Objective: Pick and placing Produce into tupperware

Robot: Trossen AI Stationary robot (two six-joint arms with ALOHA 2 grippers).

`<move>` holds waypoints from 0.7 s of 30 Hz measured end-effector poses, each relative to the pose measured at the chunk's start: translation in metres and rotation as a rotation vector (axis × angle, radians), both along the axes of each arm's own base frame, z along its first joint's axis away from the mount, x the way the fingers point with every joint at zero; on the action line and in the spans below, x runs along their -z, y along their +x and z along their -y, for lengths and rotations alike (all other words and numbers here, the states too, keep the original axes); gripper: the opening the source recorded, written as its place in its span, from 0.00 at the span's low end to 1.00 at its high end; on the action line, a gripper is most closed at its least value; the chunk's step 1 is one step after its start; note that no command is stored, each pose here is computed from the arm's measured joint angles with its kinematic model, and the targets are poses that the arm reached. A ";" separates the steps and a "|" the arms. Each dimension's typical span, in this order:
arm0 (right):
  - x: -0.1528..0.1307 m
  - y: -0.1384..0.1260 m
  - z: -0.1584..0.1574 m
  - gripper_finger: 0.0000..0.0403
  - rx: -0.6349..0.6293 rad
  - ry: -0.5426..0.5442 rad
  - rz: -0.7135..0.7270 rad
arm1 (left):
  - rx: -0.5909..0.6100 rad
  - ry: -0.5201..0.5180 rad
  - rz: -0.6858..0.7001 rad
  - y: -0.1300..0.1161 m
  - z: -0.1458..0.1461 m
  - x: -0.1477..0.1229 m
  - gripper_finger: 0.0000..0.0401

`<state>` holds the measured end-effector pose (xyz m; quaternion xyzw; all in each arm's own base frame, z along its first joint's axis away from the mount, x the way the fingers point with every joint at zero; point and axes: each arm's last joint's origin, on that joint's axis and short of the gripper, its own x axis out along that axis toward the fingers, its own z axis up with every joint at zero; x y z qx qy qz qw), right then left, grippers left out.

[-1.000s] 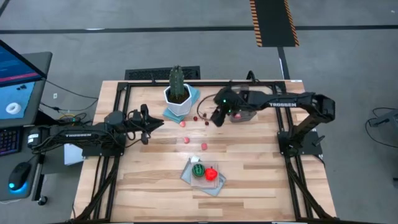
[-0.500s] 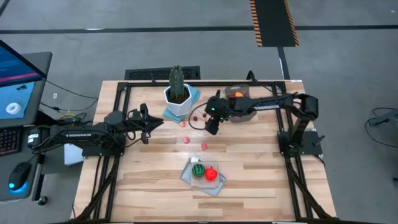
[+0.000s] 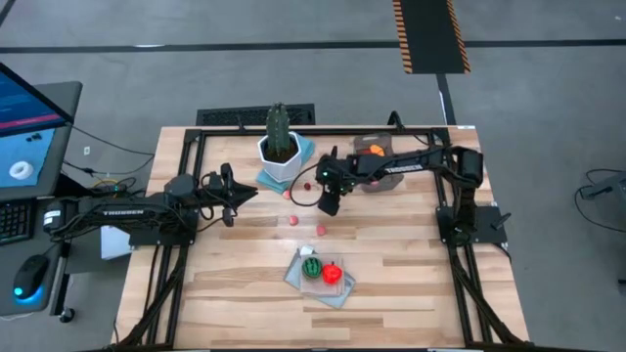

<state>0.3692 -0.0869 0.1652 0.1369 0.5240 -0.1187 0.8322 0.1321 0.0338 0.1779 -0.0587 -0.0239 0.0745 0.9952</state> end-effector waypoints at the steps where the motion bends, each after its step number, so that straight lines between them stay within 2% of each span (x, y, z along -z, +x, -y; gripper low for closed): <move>1: 0.000 0.000 0.001 0.54 0.003 -0.001 0.004 | 0.001 0.000 -0.001 0.000 0.000 0.000 0.11; 7: -0.001 0.000 0.006 0.55 0.007 0.022 0.020 | 0.001 -0.001 0.000 0.000 0.000 0.000 0.11; 12: 0.014 0.002 0.008 0.56 0.008 0.035 -0.013 | 0.001 -0.009 0.002 0.000 0.000 0.000 0.11; 21: 0.020 0.006 0.008 0.56 -0.002 0.027 -0.002 | 0.006 -0.009 0.002 0.000 0.000 0.000 0.11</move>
